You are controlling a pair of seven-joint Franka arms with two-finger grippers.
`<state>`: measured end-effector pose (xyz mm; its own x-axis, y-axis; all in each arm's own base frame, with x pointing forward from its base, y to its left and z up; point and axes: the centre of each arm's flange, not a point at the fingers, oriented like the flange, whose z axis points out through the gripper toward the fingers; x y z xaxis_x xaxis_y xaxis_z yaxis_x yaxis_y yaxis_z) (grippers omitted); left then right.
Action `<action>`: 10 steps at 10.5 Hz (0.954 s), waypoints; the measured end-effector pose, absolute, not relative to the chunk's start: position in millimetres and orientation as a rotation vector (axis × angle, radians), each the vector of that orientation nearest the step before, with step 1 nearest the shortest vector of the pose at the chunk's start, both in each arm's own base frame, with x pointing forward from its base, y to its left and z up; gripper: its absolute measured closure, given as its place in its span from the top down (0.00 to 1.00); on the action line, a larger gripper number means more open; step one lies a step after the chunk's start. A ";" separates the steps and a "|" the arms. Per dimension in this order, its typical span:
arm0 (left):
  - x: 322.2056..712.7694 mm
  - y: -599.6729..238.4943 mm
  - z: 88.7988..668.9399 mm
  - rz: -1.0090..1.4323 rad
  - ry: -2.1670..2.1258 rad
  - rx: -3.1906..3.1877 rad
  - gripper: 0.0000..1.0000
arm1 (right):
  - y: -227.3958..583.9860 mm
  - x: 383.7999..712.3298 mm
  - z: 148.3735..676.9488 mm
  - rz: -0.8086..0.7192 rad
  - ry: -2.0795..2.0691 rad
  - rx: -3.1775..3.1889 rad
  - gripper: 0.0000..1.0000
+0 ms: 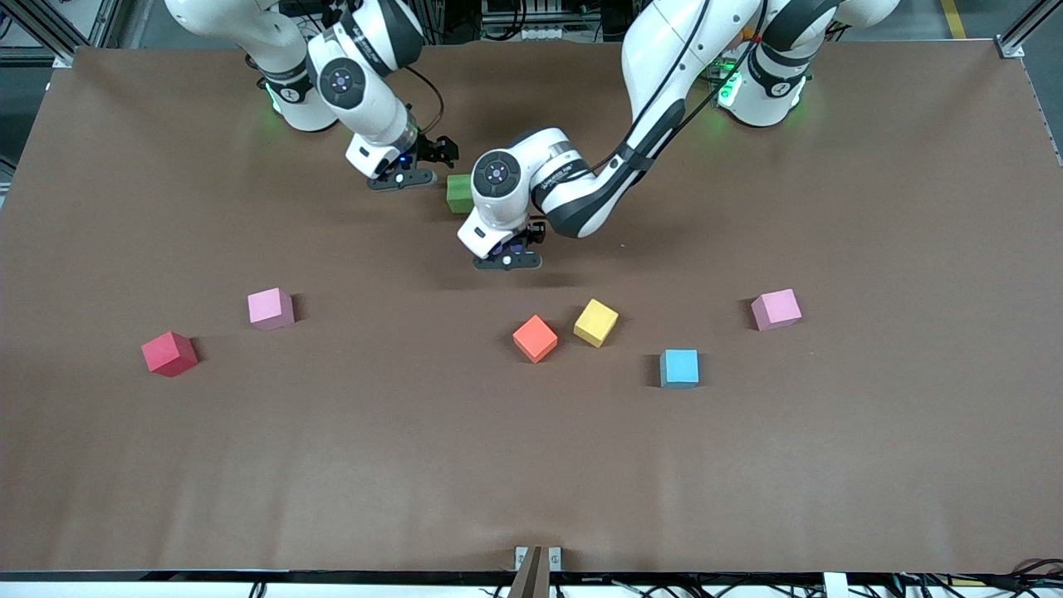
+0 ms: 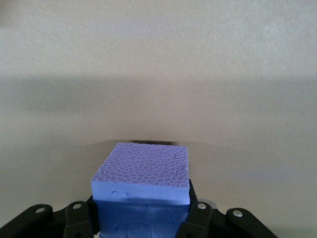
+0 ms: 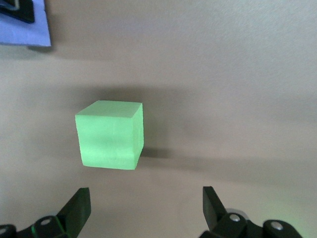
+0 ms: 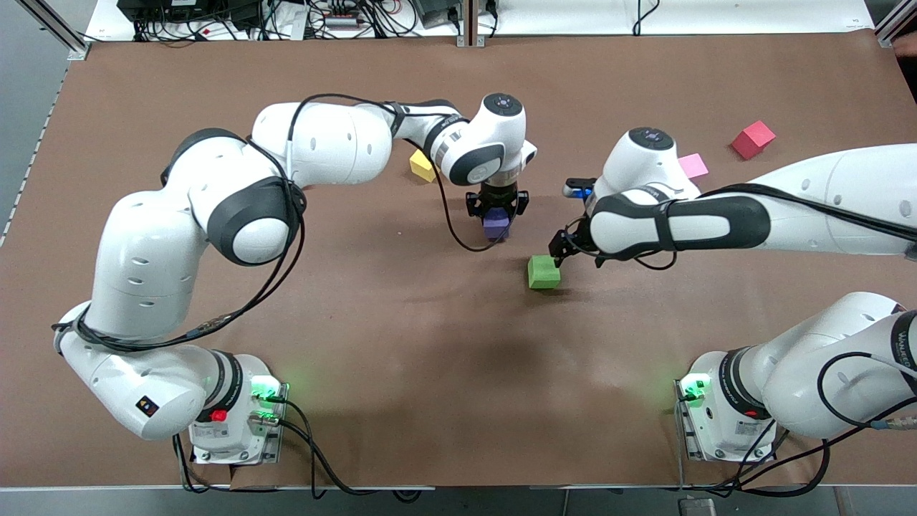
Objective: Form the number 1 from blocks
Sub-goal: 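Move the right gripper to the light pink block while the left holds purple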
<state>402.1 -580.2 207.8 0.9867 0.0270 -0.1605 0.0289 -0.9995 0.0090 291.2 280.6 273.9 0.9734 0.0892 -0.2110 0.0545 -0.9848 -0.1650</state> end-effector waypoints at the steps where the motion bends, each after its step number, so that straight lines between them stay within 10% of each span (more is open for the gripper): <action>1: 404.6 -581.4 214.3 -0.243 0.062 3.116 0.59 | 271.5 301.5 280.9 0.311 -0.149 -2.974 1.00; 10: 369.2 -639.5 209.0 -0.140 0.135 3.121 0.59 | 128.8 522.3 378.3 0.364 -0.032 -3.008 1.00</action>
